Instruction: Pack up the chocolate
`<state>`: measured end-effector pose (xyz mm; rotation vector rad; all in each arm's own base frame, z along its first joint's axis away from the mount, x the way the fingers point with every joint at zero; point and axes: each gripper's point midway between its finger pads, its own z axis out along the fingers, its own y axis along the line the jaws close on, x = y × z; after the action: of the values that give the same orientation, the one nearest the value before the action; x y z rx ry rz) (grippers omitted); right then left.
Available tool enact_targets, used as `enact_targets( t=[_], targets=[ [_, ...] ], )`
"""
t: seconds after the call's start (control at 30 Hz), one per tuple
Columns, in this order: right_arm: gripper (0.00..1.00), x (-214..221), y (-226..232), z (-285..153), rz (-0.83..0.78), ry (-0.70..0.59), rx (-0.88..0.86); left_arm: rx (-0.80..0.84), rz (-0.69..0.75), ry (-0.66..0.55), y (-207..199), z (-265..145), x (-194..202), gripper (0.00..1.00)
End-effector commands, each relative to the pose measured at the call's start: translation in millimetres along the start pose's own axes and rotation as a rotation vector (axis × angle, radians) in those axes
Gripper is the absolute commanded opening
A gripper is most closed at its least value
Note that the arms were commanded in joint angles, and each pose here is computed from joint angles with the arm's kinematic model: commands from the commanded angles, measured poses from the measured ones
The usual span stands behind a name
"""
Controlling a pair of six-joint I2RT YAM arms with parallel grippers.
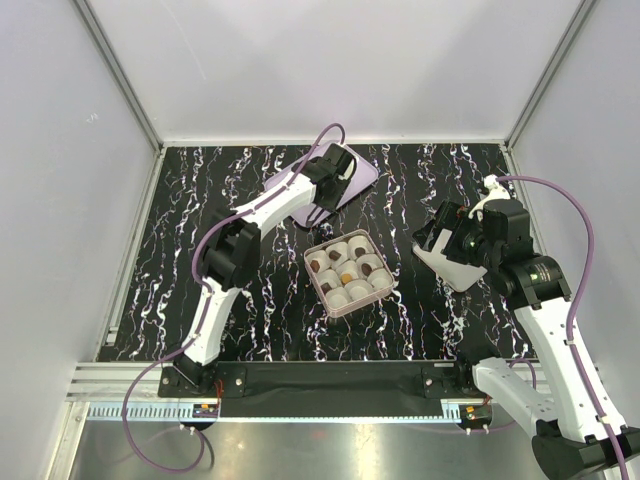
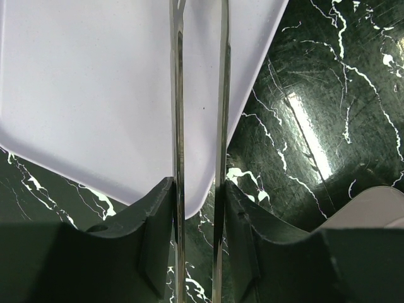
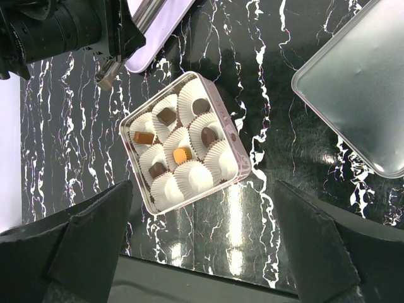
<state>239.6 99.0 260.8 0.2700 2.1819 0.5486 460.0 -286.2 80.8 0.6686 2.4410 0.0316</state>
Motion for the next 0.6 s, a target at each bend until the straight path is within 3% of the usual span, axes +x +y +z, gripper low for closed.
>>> enact_targets(
  t=[0.0, 0.57],
  targets=[
    [1.0, -7, -1, -1, -0.01, -0.036, 0.004, -0.011, -0.01, -0.098, 7, -27, -34, 0.38],
    [1.0, -9, 2, -3, -0.002, -0.041, -0.006, -0.052, -0.016, -0.14, 24, -68, -45, 0.38]
  ],
)
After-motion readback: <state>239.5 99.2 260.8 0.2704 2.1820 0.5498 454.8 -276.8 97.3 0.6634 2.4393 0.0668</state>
